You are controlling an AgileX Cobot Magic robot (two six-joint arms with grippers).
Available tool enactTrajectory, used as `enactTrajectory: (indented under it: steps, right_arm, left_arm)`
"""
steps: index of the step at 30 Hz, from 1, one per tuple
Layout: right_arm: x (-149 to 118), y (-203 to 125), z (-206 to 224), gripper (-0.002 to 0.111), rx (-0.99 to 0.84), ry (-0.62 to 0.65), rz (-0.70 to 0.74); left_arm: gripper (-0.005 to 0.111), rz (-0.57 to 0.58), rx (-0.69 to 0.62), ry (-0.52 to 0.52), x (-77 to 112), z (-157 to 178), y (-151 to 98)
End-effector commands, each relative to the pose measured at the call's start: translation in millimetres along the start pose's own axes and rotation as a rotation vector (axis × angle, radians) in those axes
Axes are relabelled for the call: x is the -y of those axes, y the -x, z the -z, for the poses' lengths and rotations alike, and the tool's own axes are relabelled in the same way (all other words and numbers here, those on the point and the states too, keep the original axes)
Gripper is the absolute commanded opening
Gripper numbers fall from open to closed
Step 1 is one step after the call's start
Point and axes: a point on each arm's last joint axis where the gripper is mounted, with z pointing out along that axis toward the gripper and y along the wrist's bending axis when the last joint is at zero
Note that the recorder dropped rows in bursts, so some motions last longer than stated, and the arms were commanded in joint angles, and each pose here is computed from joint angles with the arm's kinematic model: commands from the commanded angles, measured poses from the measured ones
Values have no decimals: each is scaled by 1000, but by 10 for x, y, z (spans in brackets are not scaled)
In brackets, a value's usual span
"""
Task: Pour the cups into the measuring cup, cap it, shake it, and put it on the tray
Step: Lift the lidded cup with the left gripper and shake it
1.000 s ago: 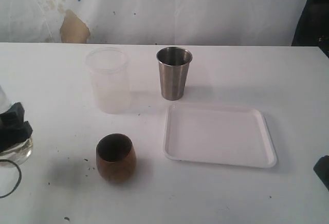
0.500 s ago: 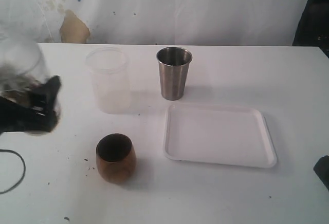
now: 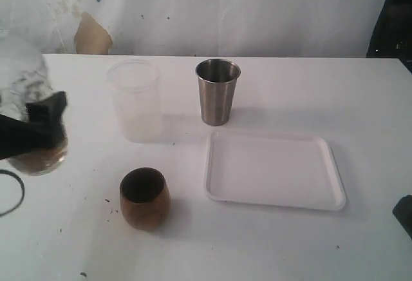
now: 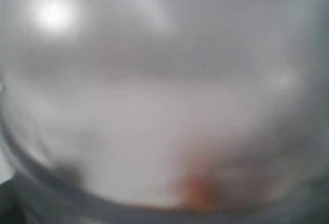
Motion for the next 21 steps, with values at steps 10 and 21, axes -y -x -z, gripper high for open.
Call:
enactTrajectory:
  steps: [10, 21]
  right_arm:
    - [4, -17, 2, 1, -2, 0, 9]
    - [4, -17, 2, 1, -2, 0, 9]
  left_arm:
    - [0, 330, 137, 143, -162, 24, 148]
    - [0, 140, 160, 261, -183, -21, 349]
